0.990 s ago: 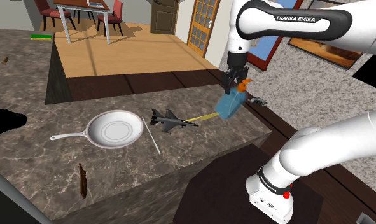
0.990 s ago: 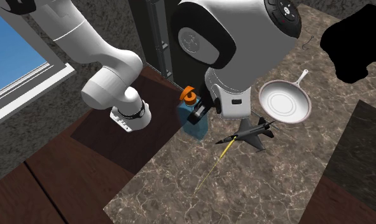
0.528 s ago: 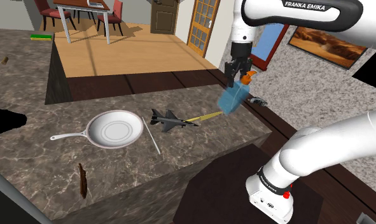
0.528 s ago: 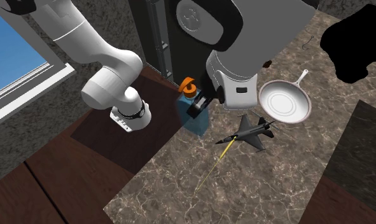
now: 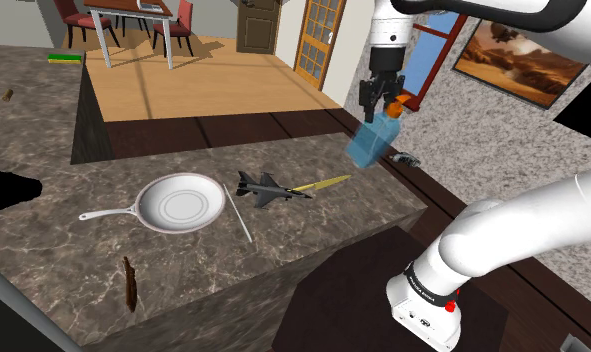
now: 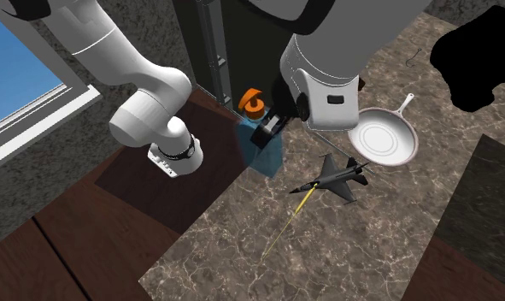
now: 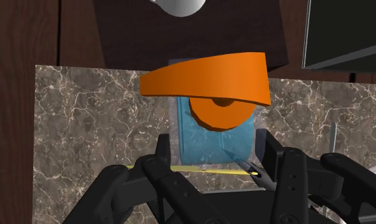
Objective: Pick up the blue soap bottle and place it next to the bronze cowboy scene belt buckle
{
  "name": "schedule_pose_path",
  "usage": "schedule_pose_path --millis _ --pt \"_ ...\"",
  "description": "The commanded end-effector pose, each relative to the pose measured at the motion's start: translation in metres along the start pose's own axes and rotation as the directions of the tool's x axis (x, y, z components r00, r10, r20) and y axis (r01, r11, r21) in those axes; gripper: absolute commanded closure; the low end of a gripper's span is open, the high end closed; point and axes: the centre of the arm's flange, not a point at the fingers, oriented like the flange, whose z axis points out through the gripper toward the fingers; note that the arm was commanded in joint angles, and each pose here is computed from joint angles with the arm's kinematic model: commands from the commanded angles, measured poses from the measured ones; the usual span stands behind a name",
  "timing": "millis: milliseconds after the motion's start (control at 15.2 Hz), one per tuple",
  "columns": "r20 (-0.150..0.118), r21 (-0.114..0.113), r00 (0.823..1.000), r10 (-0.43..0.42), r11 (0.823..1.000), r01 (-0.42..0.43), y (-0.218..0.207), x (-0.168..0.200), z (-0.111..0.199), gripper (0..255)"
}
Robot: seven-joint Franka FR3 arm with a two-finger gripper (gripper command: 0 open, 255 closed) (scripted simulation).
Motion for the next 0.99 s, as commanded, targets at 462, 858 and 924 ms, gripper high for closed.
schedule_pose_path --millis 462,858,924 --pt "0.0 0.0 1.0 0.0 1.0 0.0 0.003 -0.012 -0.044 255" --pt "0.0 0.0 1.0 0.0 1.0 0.0 -0.074 0.002 -0.031 255" --pt "0.0 0.0 1.0 0.0 1.0 0.0 -0.087 0.004 -0.029 255"
